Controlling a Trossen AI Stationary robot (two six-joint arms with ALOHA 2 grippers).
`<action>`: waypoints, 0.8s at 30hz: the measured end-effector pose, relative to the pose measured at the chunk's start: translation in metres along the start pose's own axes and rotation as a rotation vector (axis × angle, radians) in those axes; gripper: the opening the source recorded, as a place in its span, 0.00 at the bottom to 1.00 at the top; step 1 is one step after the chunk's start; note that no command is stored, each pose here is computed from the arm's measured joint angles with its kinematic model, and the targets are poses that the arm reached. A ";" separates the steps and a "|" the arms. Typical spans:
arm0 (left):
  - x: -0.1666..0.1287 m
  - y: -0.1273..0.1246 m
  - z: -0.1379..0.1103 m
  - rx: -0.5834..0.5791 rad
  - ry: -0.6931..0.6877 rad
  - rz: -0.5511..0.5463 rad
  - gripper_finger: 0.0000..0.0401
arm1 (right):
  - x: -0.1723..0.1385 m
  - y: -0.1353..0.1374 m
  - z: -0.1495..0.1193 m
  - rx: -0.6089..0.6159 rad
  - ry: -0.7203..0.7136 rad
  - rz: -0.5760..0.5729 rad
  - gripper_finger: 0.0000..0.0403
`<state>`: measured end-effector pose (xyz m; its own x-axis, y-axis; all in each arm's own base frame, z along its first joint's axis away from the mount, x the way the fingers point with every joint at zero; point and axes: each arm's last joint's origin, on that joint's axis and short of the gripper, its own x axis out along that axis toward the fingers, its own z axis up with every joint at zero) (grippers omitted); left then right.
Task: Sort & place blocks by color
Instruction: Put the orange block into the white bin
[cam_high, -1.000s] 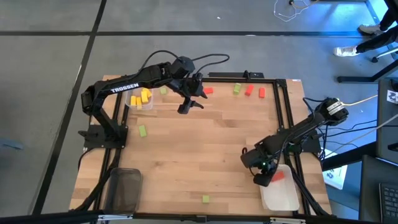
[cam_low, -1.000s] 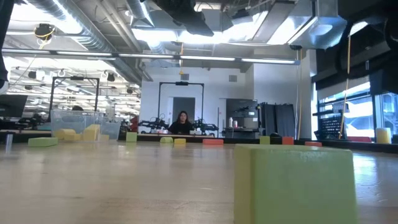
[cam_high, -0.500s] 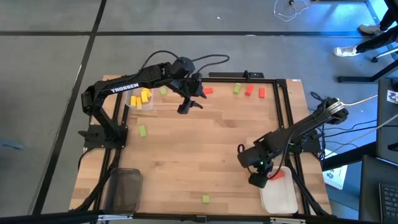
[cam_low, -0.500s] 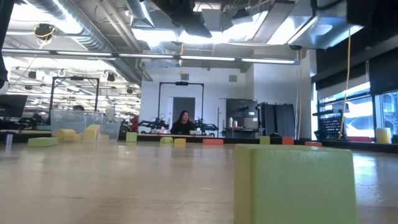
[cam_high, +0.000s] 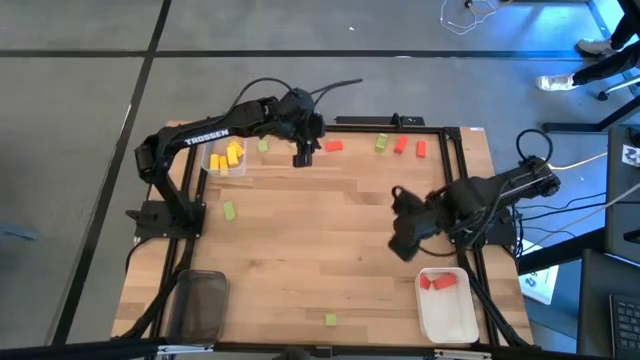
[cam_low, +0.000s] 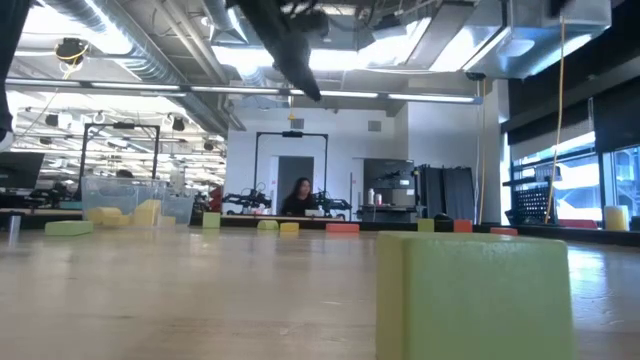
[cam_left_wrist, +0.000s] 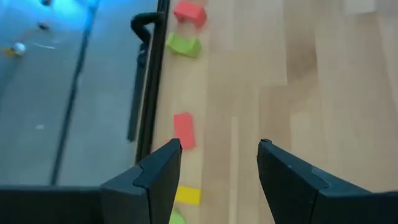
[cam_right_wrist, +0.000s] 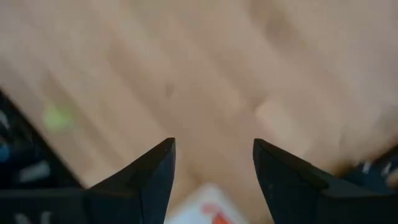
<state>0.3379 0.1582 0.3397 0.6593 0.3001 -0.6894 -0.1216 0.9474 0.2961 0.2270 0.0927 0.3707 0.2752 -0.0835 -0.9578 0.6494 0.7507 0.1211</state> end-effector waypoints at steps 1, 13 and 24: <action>0.006 0.005 -0.003 -0.014 -0.003 -0.031 0.50 | -0.005 -0.001 0.004 0.009 -0.050 -0.001 0.54; 0.101 0.047 -0.039 -0.091 -0.101 -0.193 0.50 | -0.049 -0.008 0.025 0.021 -0.394 -0.017 0.54; 0.166 0.053 -0.079 -0.155 -0.020 -0.196 0.49 | -0.069 -0.017 0.028 0.009 -0.547 -0.100 0.54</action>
<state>0.3824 0.2673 0.1891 0.6958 0.1083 -0.7100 -0.1014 0.9935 0.0522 0.2171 0.0668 0.4419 0.5384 -0.4838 -0.6900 0.6967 0.7161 0.0415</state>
